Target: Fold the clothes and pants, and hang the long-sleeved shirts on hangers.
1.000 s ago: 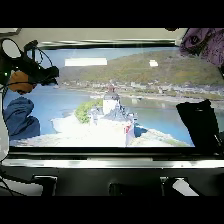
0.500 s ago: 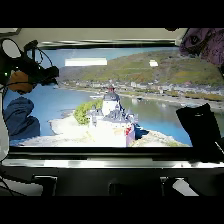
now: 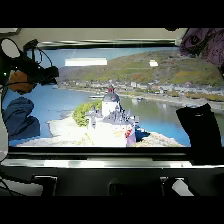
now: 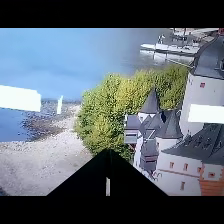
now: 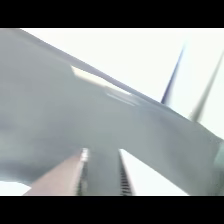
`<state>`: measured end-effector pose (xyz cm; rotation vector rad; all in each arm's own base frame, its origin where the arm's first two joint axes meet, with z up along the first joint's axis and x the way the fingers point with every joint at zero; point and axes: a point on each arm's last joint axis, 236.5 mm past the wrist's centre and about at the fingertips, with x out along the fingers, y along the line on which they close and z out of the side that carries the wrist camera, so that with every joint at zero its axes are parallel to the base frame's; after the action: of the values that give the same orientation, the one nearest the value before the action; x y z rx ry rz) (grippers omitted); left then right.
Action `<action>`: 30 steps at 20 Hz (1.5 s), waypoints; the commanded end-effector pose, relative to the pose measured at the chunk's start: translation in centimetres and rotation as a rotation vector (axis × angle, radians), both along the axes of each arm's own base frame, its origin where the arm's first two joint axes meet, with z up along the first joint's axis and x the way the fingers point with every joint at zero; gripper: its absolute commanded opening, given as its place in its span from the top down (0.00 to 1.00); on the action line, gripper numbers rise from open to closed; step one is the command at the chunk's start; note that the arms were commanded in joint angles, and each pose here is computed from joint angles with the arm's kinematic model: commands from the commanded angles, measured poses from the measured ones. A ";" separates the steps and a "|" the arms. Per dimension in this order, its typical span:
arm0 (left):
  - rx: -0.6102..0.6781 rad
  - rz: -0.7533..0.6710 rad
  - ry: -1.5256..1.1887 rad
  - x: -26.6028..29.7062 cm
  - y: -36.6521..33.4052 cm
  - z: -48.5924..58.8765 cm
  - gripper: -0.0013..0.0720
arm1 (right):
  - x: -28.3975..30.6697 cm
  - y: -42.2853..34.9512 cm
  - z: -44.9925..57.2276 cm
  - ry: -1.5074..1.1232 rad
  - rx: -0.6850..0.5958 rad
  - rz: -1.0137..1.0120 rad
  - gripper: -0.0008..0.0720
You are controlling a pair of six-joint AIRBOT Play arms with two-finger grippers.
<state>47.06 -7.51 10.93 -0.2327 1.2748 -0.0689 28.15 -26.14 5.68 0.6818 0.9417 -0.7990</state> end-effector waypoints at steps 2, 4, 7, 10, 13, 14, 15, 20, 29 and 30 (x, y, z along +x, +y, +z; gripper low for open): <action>0.038 -0.122 -0.038 -0.2 0.0 0.7 0.96 | 11.4 10.6 4.7 -0.203 -0.085 0.429 0.85; 0.050 -0.170 -0.047 -0.3 -0.3 0.7 0.96 | 13.6 17.8 4.6 -0.199 -0.100 0.656 0.85; 0.059 -0.250 -0.040 -1.4 -1.2 -0.1 0.96 | 14.5 27.1 4.2 -0.196 -0.098 0.907 0.92; 0.066 -0.266 -0.086 -2.1 -1.1 0.0 0.96 | 14.0 32.8 4.0 -0.203 -0.072 1.025 0.92; 0.066 -0.256 -0.140 -2.4 -1.1 1.2 0.96 | 13.3 35.8 3.9 -0.201 -0.061 1.097 0.92; 0.066 -0.255 -0.150 -2.4 -1.0 1.5 0.96 | 13.3 36.0 4.0 -0.205 -0.060 1.100 0.92; 0.066 -0.254 -0.153 -2.4 -1.0 1.7 0.96 | 13.4 35.9 4.0 -0.209 -0.064 1.099 0.92; 0.065 -0.260 -0.107 -3.4 -0.9 1.2 0.96 | 13.6 34.7 4.0 -0.189 -0.124 1.100 0.92; 0.065 -0.260 -0.097 -3.3 -1.0 0.8 0.96 | 13.7 34.7 4.0 -0.192 -0.125 1.100 0.92; 0.065 -0.260 -0.097 -3.3 -1.0 0.8 0.96 | 13.7 34.7 4.0 -0.192 -0.125 1.100 0.92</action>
<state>43.79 -8.44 11.76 -0.0068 1.2008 -0.2574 41.81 8.54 9.64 0.0583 0.9121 0.1836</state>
